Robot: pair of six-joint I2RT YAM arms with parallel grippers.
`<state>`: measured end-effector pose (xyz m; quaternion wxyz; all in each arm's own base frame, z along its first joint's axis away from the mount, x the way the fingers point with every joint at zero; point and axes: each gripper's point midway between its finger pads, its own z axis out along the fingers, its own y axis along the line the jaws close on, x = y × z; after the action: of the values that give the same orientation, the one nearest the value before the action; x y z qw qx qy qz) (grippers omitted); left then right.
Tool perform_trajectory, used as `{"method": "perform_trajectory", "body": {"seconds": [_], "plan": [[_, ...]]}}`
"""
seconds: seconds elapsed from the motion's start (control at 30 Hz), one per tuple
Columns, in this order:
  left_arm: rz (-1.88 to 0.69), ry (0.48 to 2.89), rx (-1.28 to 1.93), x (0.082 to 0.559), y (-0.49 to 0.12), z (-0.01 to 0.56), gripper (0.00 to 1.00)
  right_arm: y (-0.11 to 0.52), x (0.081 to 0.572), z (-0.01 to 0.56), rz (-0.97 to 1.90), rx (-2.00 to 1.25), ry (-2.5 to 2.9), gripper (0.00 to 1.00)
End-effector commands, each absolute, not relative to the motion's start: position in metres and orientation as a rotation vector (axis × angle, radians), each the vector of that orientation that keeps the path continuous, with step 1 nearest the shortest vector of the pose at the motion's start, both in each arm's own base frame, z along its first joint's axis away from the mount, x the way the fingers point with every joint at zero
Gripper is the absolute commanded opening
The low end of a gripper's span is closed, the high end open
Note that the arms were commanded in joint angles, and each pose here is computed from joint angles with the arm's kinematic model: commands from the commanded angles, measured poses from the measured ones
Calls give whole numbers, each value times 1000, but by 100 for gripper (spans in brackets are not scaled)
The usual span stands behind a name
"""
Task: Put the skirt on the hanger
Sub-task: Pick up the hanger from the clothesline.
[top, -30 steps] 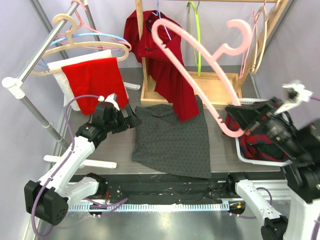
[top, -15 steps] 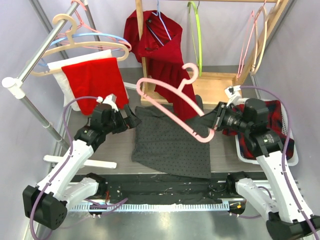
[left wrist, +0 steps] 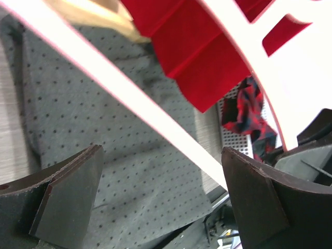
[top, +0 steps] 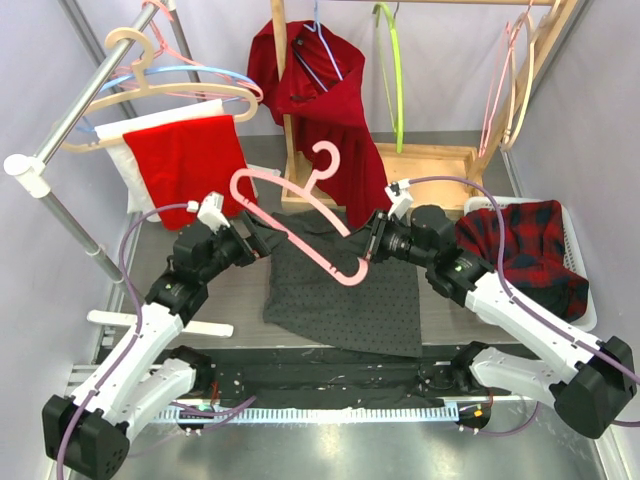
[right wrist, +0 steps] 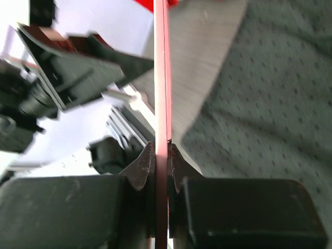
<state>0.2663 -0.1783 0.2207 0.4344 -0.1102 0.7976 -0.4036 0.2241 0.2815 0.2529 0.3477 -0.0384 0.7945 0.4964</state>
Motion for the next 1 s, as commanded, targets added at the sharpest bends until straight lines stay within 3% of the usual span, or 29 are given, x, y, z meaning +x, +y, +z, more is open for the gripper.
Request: {"method": "perform_trajectory", "body": {"seconds": [0.0, 0.5, 0.73, 0.87, 0.97], "plan": [[-1072, 1896, -292, 270, -181, 237, 99, 290, 236, 315, 1442, -15, 1798, 1], [-1127, 1680, -261, 265, -175, 277, 97, 294, 223, 312, 1659, 127, 1782, 1], [-1144, 1677, -262, 262, -176, 269, 97, 297, 220, 305, 1733, 137, 1766, 1], [-1147, 1701, -271, 267, -179, 263, 93, 301, 214, 310, 1830, 141, 1733, 1], [-1152, 1673, -277, 270, -179, 267, 85, 304, 210, 304, 1861, 128, 1750, 1]]}}
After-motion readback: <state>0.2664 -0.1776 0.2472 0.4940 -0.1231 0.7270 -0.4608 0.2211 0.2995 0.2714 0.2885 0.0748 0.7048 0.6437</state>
